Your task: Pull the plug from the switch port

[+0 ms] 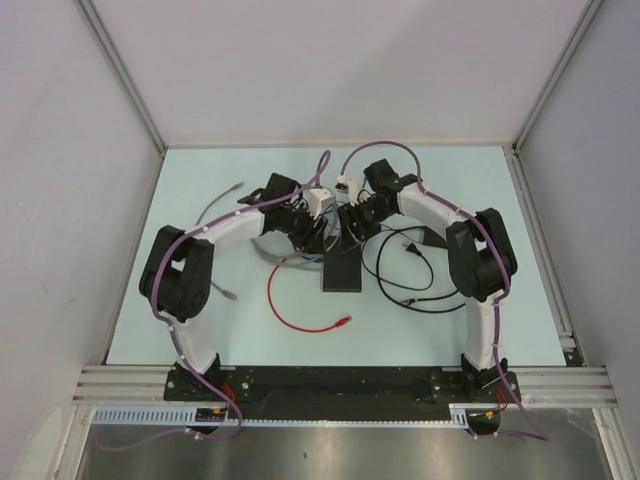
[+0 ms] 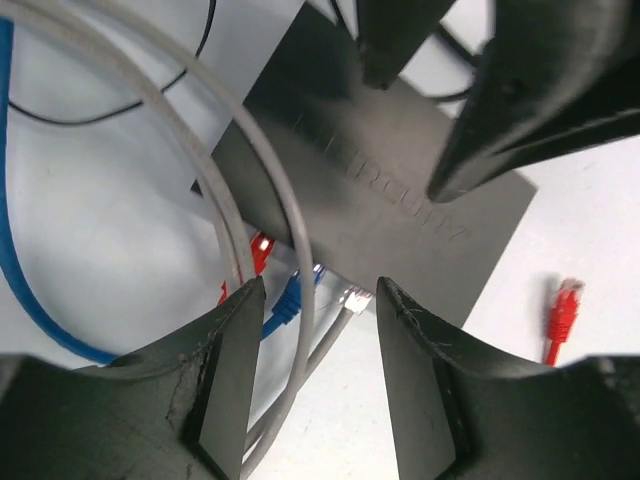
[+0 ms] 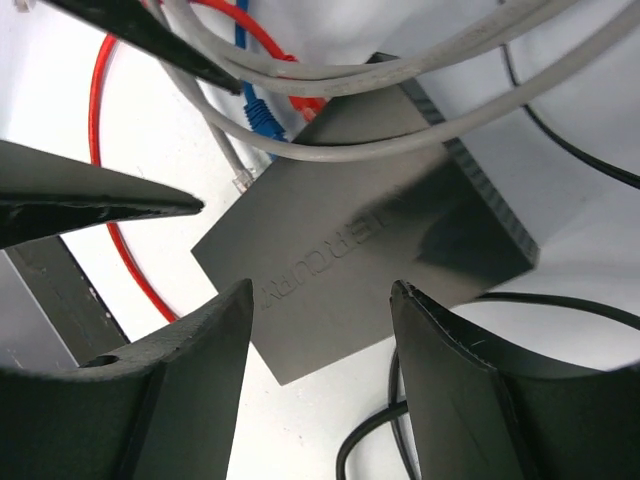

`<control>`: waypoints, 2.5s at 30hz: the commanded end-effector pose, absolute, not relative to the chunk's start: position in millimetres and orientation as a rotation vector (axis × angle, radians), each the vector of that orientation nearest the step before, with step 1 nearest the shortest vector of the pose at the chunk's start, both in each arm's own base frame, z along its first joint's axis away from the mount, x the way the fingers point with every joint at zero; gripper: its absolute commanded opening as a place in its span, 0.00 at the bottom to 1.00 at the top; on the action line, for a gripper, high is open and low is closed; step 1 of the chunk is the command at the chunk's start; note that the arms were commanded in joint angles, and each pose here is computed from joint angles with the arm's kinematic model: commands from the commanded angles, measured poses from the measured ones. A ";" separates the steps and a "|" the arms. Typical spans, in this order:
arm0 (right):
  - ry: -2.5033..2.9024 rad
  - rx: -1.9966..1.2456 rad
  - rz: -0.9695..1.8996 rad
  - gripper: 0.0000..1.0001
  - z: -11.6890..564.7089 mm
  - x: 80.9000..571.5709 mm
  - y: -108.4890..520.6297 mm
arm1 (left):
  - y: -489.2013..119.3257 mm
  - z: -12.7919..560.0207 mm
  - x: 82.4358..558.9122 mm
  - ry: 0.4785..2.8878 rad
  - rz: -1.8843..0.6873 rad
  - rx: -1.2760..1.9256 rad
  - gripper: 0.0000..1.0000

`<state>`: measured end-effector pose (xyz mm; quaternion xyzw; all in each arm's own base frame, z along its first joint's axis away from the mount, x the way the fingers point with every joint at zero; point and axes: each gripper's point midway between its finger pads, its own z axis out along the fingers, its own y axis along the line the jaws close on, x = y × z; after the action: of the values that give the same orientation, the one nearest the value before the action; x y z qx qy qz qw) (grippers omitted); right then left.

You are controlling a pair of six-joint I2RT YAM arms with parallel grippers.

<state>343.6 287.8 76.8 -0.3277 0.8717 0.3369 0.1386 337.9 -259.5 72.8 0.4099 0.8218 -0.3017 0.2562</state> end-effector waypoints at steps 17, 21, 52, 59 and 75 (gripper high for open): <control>2.470 -0.836 0.907 0.64 98.1 363.3 261.8 | -281.1 64.5 406.5 2.201 -0.445 1.027 0.44; 2.469 -0.834 0.897 0.64 98.2 362.6 260.3 | -282.2 68.4 408.6 2.208 -0.451 1.014 0.13; 2.522 -0.863 0.876 0.62 70.1 361.2 271.5 | -287.7 89.0 406.0 2.231 -0.688 0.883 0.39; 2.584 -0.822 0.913 0.53 51.4 353.4 269.3 | -293.4 67.7 412.9 2.282 -0.701 0.871 0.34; 2.653 -0.847 0.839 0.45 22.1 349.1 266.9 | -280.1 121.4 424.4 2.207 -0.638 0.721 0.00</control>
<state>353.0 276.4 53.0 -0.2898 0.8884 0.3270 0.1412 413.1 -286.7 52.9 0.2988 0.8792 -0.2460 0.2778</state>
